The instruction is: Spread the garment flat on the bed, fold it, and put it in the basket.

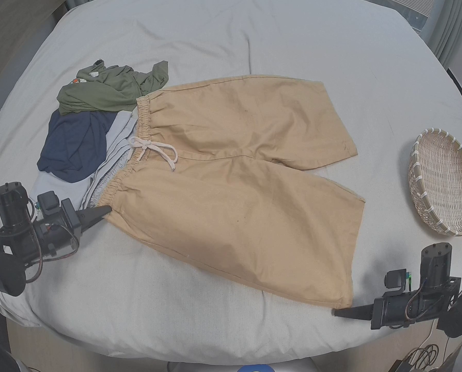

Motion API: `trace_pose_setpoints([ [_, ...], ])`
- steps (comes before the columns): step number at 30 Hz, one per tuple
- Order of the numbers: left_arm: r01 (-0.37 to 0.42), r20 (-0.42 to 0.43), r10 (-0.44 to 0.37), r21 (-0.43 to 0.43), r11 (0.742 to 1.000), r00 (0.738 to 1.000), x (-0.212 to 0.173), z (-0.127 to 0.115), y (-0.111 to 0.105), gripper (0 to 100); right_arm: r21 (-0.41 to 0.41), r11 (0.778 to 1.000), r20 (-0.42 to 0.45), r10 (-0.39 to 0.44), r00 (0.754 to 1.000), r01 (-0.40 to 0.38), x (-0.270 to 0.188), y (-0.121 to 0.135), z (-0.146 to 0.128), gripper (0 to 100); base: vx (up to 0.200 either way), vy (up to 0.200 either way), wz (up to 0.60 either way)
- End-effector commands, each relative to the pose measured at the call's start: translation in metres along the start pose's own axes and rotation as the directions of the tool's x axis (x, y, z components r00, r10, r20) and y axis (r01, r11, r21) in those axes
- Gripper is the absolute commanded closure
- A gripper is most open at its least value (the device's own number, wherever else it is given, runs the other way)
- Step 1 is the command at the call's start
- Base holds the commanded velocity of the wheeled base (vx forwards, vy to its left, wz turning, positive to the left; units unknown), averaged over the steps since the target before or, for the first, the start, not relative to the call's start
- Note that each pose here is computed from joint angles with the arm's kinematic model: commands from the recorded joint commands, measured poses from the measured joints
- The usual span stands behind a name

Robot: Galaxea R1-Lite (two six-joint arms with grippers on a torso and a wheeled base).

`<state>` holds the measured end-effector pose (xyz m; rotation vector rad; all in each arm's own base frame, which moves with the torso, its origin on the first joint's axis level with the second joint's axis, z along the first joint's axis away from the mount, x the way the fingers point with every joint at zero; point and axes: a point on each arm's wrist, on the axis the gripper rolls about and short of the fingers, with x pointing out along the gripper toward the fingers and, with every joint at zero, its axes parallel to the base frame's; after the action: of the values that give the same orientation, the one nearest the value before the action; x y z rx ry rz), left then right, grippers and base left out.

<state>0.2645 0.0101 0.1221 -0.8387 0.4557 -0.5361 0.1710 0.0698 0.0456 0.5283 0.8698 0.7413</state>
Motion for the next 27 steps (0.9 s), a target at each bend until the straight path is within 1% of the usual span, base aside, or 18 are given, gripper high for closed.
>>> trace_pose_setpoints([
  [1,-0.022,-0.081,0.02,-0.022,1.0,0.997,0.003,-0.024,0.007,100,-0.033,0.999,-0.035,0.03,0.999,-0.031,-0.006,0.013,-0.009,100,0.0,0.0,0.0],
  [5,-0.037,-0.1,0.034,-0.024,0.999,0.994,0.003,-0.029,0.012,100,-0.048,0.999,-0.025,0.024,0.999,-0.025,-0.007,0.012,-0.008,100,0.0,0.0,0.0],
  [9,-0.045,-0.098,0.042,-0.029,0.999,0.994,0.003,-0.029,0.015,100,-0.037,0.999,-0.021,0.013,1.0,-0.014,-0.008,0.01,-0.007,100,0.0,0.0,0.0],
  [12,-0.054,-0.09,0.051,-0.034,0.998,0.995,0.001,-0.028,0.016,100,-0.034,0.999,-0.022,0.011,1.0,-0.011,-0.008,0.01,-0.007,100,0.0,0.0,0.0],
  [16,-0.076,-0.056,0.073,-0.041,0.996,0.996,-0.006,-0.021,0.021,100,-0.024,1.0,-0.017,0.0,1.0,0.0,-0.01,0.007,-0.007,100,0.0,0.0,0.0],
  [19,-0.089,-0.048,0.087,-0.054,0.995,0.995,-0.01,-0.019,0.025,100,-0.009,1.0,-0.029,-0.011,1.0,0.01,-0.01,0.006,-0.009,100,0.0,0.0,0.0],
  [21,-0.099,-0.059,0.095,-0.066,0.993,0.994,-0.011,-0.023,0.026,100,0.001,1.0,-0.052,-0.015,0.999,0.015,-0.01,0.006,-0.011,100,0.0,0.0,0.0],
  [23,-0.108,-0.087,0.102,-0.076,0.991,0.991,-0.013,-0.033,0.027,100,0.004,1.0,-0.068,-0.018,0.997,0.018,-0.012,0.008,-0.014,100,0.0,0.0,0.0],
  [27,-0.114,-0.145,0.103,-0.07,0.991,0.984,-0.016,-0.049,0.027,100,-0.001,1.0,-0.087,-0.012,0.996,0.012,-0.011,0.01,-0.016,100,0.0,0.0,0.0],
])
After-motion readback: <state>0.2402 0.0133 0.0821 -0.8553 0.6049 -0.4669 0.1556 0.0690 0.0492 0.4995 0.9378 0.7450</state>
